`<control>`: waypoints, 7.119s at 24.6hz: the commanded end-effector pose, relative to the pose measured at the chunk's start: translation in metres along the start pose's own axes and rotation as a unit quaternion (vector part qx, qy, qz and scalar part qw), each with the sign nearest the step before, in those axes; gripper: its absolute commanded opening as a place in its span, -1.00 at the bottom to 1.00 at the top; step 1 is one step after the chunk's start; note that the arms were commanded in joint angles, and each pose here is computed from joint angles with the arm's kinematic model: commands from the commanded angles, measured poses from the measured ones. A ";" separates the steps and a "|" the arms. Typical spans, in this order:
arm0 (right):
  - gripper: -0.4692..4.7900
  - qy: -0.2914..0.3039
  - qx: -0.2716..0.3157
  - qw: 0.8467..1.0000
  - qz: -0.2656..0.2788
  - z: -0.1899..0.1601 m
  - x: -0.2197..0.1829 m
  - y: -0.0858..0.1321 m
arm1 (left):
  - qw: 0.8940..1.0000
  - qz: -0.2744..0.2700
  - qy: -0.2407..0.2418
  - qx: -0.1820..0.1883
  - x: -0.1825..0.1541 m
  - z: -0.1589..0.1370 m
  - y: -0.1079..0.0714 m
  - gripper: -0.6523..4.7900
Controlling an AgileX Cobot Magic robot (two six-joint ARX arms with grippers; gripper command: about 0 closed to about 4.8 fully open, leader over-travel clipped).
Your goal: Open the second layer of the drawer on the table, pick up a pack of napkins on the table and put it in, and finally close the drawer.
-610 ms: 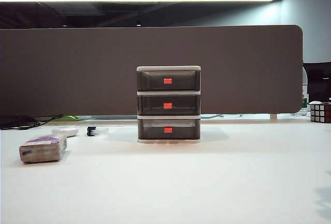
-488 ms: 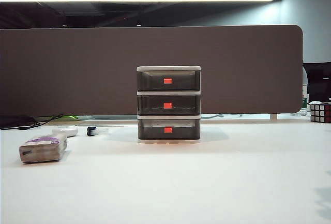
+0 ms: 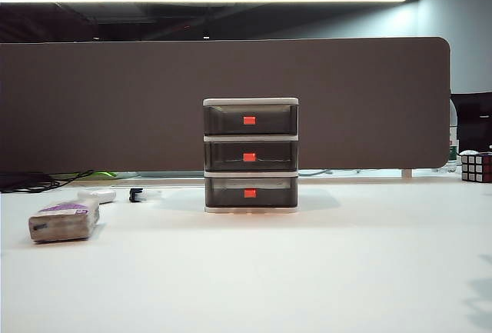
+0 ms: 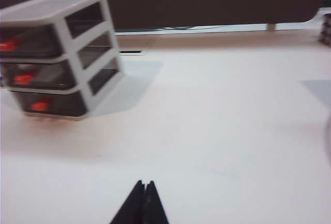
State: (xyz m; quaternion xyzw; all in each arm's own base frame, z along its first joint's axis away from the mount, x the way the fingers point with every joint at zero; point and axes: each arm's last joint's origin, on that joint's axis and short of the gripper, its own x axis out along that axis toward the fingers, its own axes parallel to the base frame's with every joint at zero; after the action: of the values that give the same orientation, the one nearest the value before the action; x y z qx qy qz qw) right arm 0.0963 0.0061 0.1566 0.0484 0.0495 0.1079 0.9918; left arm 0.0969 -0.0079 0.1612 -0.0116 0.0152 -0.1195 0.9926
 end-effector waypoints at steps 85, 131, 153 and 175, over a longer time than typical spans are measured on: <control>-0.84 0.105 -0.003 0.944 0.312 0.084 0.171 0.064 | 0.997 0.014 0.043 -0.063 0.232 -0.035 -0.219 0.15; -0.84 0.107 -0.002 0.944 0.312 0.084 0.171 0.064 | 0.998 0.014 0.023 -0.056 0.247 -0.032 -0.209 -0.13; -0.84 0.083 -0.020 0.952 0.294 0.086 0.175 0.063 | 0.998 0.014 0.024 -0.056 0.247 -0.032 -0.209 -0.78; -0.84 0.113 -0.007 0.937 0.331 0.073 0.260 0.072 | 0.998 0.014 0.024 -0.057 0.247 -0.032 -0.209 -0.78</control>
State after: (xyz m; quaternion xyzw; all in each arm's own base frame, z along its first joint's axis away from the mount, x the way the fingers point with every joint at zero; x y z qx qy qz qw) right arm 0.3387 0.1249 0.2092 0.0451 0.1585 0.4324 0.8865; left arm 0.2856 -0.2699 0.1255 -0.0609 0.0521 -0.1042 0.9913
